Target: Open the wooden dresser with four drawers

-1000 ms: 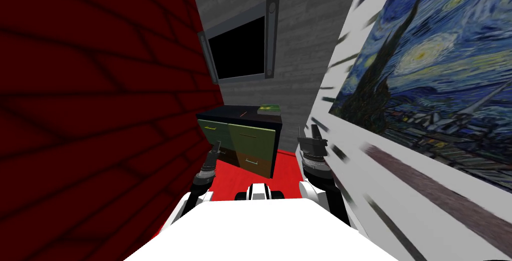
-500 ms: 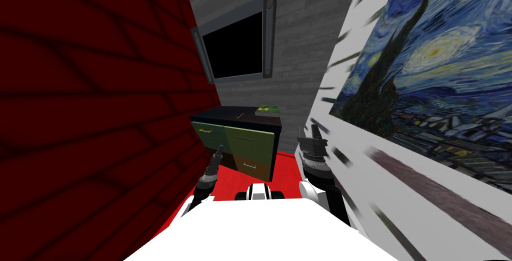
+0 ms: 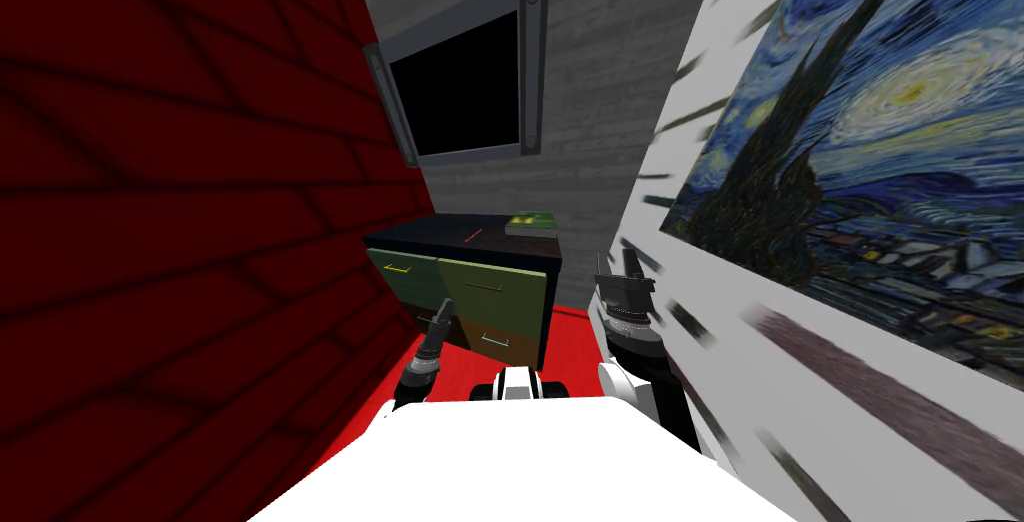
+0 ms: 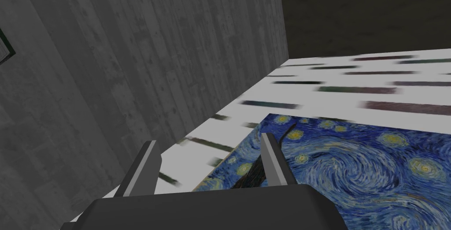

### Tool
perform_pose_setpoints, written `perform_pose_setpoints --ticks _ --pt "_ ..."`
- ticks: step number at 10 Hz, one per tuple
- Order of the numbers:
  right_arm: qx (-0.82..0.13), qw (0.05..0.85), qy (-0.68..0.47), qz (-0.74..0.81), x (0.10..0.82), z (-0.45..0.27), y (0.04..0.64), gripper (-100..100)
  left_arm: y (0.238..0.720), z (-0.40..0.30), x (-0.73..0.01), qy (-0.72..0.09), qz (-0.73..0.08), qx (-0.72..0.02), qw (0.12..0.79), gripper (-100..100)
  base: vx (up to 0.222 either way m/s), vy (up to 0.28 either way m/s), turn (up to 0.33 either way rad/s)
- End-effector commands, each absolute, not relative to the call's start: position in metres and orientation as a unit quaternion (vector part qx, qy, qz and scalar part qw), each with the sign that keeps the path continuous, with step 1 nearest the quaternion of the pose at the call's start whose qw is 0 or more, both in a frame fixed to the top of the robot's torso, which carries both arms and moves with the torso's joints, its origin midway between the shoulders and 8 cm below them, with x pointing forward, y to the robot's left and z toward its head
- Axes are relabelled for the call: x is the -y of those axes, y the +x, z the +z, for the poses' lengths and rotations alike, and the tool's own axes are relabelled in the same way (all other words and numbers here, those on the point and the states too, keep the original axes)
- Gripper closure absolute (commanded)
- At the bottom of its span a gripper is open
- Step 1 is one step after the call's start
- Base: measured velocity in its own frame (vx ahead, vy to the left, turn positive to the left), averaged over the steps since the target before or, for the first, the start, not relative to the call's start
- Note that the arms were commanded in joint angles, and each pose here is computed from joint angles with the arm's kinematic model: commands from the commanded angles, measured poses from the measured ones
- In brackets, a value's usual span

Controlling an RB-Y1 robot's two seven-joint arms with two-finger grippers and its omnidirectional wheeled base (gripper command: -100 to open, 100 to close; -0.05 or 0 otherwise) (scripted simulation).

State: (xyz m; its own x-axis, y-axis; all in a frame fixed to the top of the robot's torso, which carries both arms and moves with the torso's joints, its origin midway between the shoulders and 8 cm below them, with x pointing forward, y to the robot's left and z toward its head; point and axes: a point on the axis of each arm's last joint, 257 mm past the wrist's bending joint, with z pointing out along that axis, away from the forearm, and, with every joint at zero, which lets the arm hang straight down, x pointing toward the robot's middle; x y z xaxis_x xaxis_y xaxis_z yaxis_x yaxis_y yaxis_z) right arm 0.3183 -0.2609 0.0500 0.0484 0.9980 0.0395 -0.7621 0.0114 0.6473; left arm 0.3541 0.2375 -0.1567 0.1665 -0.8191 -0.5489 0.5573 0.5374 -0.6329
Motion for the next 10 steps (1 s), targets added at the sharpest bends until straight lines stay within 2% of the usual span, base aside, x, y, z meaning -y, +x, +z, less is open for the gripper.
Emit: perform_pose_setpoints --ticks 1,7,10 --pt "-0.225 0.675 0.263 0.652 0.261 0.05 0.318 0 0.35 -0.176 -0.232 -0.145 -0.455 -0.461 0.747 -100 0.076 -0.023 -0.047" --pt "-0.225 0.675 0.263 0.652 0.261 0.05 0.318 0 0.341 -0.21 -0.216 -0.149 -0.453 -0.471 0.742 -100 0.074 -0.016 -0.035" --pt "-0.225 0.675 0.263 0.652 0.261 0.05 0.318 0 0.338 -0.222 -0.201 -0.168 -0.456 -0.464 0.74 -100 0.013 0.003 -0.022"
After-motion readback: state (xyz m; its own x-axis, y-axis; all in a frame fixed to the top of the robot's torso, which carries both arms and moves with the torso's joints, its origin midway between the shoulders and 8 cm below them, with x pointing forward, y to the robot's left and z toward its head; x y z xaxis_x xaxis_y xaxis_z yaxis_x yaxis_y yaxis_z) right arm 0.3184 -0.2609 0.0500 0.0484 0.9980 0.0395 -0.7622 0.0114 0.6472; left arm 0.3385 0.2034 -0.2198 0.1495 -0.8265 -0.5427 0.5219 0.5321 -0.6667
